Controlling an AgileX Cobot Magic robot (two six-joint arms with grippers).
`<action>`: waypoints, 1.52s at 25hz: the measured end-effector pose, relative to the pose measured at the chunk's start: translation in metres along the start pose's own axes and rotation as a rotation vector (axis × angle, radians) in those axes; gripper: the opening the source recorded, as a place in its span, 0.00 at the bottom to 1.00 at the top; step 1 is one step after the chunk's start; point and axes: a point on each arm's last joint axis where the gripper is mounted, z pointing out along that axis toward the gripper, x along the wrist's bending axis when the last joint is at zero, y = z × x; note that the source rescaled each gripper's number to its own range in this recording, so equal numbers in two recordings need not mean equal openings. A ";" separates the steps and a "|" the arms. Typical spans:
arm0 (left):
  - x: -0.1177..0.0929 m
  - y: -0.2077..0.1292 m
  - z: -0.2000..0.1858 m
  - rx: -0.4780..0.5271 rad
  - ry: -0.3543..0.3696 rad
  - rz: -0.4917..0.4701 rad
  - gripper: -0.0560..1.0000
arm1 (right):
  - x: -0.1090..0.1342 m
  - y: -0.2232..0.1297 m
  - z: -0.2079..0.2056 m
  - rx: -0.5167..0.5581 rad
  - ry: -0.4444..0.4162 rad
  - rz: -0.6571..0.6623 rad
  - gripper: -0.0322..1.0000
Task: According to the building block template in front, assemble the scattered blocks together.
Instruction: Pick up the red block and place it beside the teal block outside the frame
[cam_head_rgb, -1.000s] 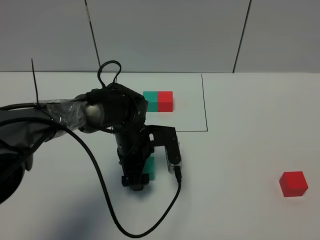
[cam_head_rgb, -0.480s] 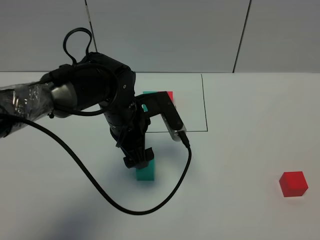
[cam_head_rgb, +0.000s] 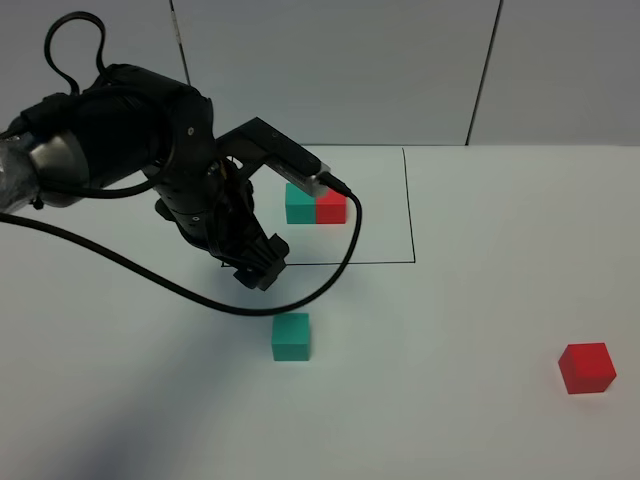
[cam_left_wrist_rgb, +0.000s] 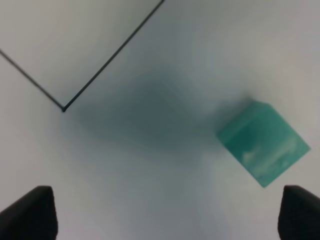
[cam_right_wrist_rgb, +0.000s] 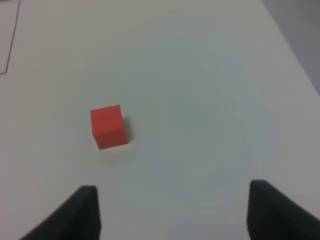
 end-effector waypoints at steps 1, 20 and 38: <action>0.005 -0.001 0.000 0.000 0.003 -0.028 1.00 | 0.000 0.000 0.000 0.000 0.000 0.000 0.59; 0.033 -0.029 -0.037 0.033 0.031 -0.143 0.97 | 0.000 0.000 0.000 0.000 0.000 0.000 0.59; -0.009 -0.169 -0.082 -0.003 0.153 -0.210 0.97 | 0.000 0.000 0.000 0.000 0.000 0.000 0.59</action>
